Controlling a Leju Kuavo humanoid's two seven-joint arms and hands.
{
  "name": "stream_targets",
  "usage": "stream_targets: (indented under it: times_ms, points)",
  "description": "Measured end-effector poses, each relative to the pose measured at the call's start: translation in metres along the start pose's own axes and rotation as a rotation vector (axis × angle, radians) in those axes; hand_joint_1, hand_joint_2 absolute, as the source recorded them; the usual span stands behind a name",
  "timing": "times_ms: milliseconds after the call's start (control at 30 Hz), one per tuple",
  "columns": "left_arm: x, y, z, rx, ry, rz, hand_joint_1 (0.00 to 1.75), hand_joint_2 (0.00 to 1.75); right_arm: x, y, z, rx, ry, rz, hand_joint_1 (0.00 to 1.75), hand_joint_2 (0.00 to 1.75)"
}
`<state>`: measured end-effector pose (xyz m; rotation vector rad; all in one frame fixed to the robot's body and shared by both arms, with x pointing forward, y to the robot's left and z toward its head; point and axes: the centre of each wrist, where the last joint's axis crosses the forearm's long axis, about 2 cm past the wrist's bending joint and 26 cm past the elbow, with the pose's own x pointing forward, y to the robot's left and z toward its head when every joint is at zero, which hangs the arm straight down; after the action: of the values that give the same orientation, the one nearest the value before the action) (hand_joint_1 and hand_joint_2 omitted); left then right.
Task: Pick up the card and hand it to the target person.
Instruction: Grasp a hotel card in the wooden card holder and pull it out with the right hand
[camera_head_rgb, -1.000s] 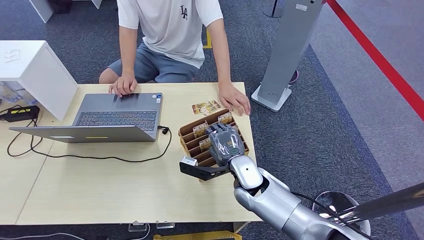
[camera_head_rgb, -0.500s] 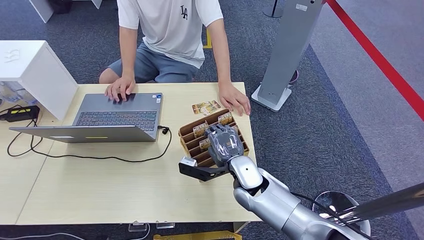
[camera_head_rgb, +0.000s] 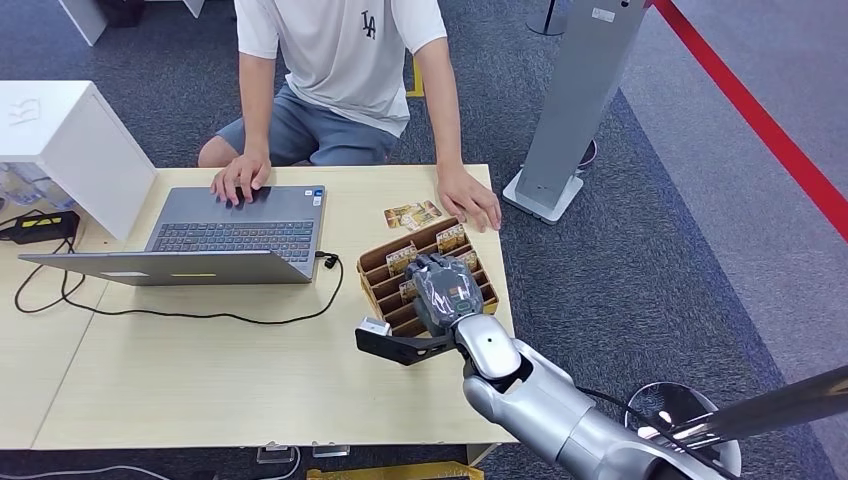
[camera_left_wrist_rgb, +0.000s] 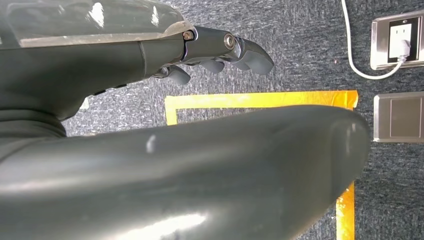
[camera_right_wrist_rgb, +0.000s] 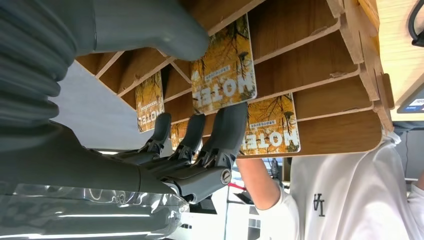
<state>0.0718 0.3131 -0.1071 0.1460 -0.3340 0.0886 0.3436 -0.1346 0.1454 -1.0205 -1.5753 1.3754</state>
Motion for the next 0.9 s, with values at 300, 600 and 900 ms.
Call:
stream_targets:
  times_ms: [300,600,900]
  points:
    - [-0.001,0.0,0.0,0.002,0.001,0.003,0.0,0.0,-0.001,-0.001,-0.002,-0.006,0.011,0.005,1.36,1.75]
    - [-0.003,0.0,0.0,-0.026,-0.004,0.012,0.0,0.0,-0.001,-0.007,-0.004,-0.029,0.022,0.0,1.41,1.75]
    - [-0.003,0.0,0.0,-0.089,-0.033,0.029,0.0,0.0,-0.001,-0.012,-0.004,-0.044,0.015,-0.008,1.41,1.75]
